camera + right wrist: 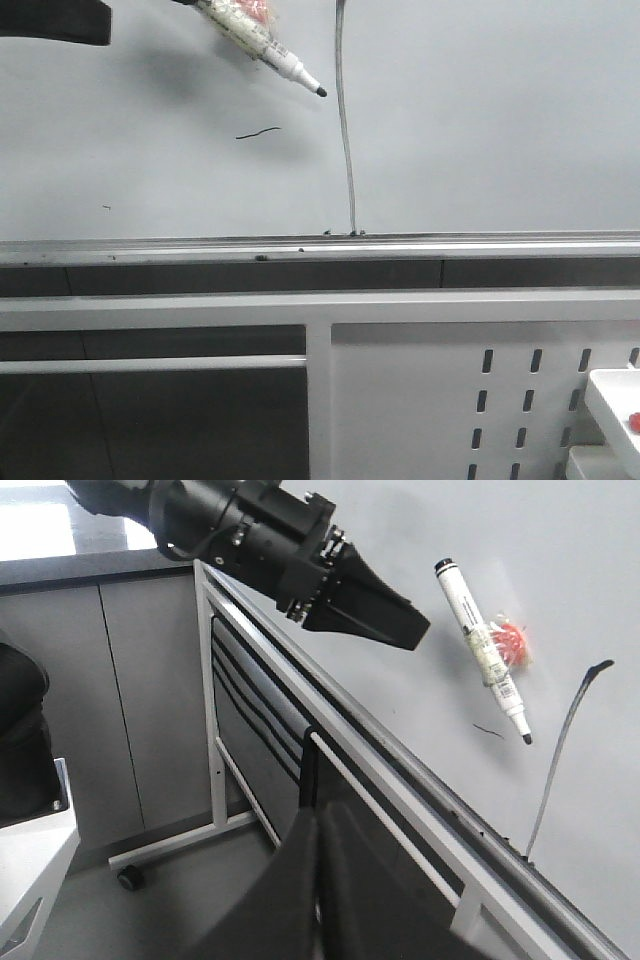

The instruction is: Write number 1 on whiteboard

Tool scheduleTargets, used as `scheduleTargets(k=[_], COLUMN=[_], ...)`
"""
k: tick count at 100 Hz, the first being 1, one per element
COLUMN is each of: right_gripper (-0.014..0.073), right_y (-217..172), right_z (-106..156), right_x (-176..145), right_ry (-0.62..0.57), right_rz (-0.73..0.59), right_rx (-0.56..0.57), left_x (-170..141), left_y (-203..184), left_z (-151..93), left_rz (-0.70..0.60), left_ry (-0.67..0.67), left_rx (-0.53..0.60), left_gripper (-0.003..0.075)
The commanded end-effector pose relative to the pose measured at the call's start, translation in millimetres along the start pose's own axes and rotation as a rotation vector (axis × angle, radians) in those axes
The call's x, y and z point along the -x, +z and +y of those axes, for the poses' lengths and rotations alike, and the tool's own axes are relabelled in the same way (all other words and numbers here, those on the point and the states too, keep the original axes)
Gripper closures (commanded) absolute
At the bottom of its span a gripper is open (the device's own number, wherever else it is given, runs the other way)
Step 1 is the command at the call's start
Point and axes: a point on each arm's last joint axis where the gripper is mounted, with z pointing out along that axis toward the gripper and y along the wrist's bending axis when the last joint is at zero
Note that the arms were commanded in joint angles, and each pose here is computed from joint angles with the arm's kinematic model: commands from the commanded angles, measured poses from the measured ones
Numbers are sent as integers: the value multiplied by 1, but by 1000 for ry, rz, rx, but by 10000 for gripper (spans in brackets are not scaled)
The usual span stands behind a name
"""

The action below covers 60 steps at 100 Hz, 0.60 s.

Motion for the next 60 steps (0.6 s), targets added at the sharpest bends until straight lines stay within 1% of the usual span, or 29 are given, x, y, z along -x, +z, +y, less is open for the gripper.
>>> scheduleTargets(k=[1,8,15,22,27,31,41,60], right_gripper=[645,645,645,645,645,645,645,645], right_y=[-5,-7,-9,-10,-10,-10,-10,-10], right_z=[-4,-3,-2,-1,-1,-1,-1,-1], right_x=[14,14,14,13,12,12,12,12], right_ry=[15,16,21,25,25,27,27,27], right_rz=[-93,-101,-100,-92,-89,-87,-86,-86], right_rx=[-49,-46,-36,-26,-23,-21,-20,-20], left_x=[14,12,10,7,4,2,-4,-14], left_y=[-24,-43,-62,-84,-99,-112,-139,-179], left_z=[-4,-7,-10,-14,-15,-16,-18,-18], left_rz=[-121,-132,-128,-121,-111,-121,-137,-208], left_ry=[5,39,103,172,220,254,306,350], left_rx=[-16,-43,-74,-101,-117,-124,-143,-174], left_gripper=[228,253,320,417,508,567,739,740])
